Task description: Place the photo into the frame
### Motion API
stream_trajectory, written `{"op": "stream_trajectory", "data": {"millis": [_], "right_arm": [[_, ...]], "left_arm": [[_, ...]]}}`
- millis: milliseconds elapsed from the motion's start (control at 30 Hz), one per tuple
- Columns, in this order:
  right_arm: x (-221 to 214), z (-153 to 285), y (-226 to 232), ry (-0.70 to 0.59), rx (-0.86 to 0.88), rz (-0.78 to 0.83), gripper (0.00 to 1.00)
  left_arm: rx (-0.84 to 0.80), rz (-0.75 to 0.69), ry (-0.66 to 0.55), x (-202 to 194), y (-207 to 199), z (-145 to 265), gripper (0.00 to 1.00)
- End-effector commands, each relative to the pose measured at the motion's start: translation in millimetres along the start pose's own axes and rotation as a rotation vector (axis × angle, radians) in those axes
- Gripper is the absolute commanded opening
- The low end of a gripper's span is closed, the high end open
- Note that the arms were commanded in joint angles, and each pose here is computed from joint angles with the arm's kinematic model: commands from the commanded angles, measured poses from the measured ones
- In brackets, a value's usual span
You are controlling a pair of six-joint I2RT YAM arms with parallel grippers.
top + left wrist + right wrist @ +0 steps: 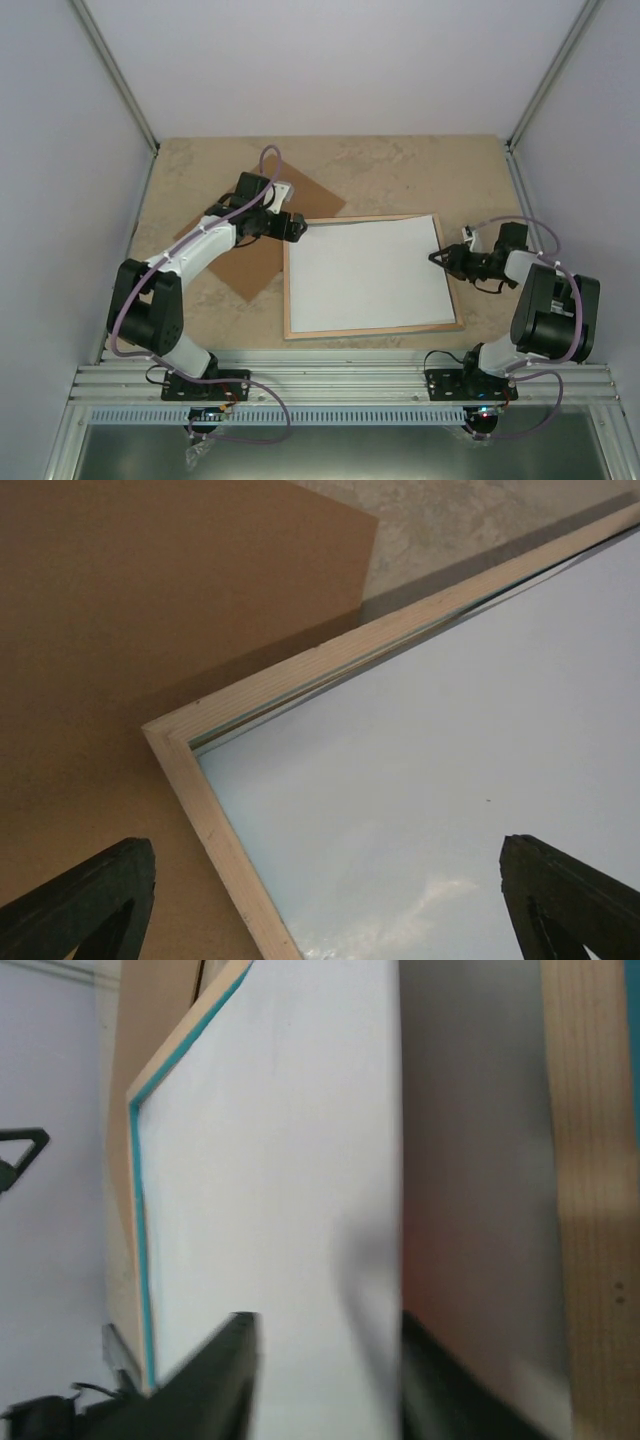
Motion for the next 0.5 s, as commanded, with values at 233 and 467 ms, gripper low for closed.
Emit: {"op": "stream_trajectory", "data": {"millis": [233,467], "right_arm": [[24,24,16,-0.131,-0.201,0.100,0.91],[49,30,19,-0.125,-0.270,0.228,0.76]], "left_arm": [[0.087,-0.013,-0.021,15,10,2,0.99],[0.103,-0.040,0.021,11,14,-2,0.97]]}}
Point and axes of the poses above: each gripper's point midway between its finger pads, its own z axis back along the fingers, its own y axis along the line the jaws close on, x = y × z, the point moved 7 cm from there along z, back along the fingers, and after that the axes turned 10 degrees about -z, right-handed, at the moved point
